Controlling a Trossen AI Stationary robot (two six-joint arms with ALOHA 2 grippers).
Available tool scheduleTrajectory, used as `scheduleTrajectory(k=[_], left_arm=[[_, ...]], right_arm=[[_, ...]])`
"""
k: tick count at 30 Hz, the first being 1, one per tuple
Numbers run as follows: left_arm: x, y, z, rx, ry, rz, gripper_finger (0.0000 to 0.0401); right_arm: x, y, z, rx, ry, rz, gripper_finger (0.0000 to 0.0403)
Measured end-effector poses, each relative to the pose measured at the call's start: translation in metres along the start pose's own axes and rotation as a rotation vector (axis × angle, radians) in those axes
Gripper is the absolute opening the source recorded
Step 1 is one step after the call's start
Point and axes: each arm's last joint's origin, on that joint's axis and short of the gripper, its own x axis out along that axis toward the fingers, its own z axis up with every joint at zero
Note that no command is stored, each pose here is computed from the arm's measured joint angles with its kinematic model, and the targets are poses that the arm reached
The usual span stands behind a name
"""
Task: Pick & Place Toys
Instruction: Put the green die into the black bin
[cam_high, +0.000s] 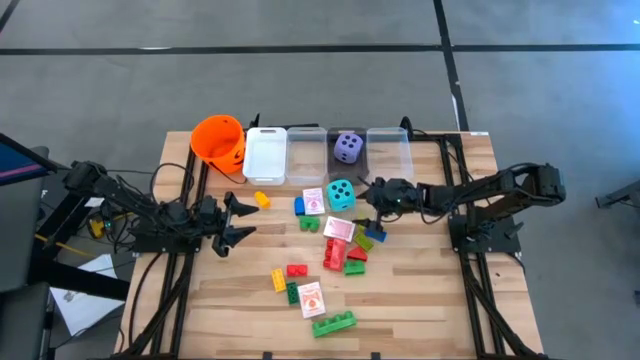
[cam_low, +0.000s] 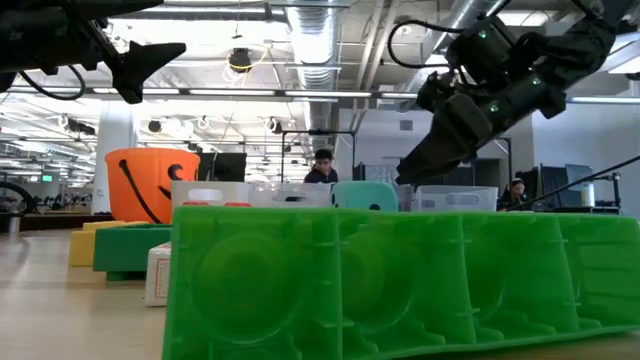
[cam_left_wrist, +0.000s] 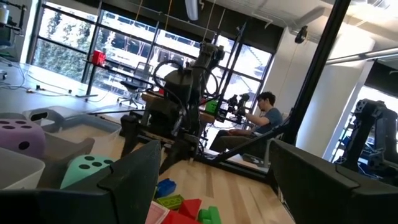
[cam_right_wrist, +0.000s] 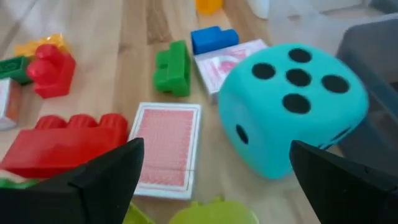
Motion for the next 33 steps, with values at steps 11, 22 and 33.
scheduleTrajectory(k=[11,22,33], left_arm=[[0.0,0.0,0.0,-0.044,-0.003,-0.001,0.0294],[0.0,0.0,0.001,-0.051,-0.008,-0.002,0.0294],[0.0,0.0,0.001,-0.075,-0.008,-0.002,0.0294]], right_arm=[[0.0,-0.001,0.0,0.115,-0.012,-0.093,0.0393],[0.0,-0.012,-0.001,0.311,0.012,-0.052,0.0393],[0.0,-0.007,0.002,0.362,-0.03,-0.072,0.0393]])
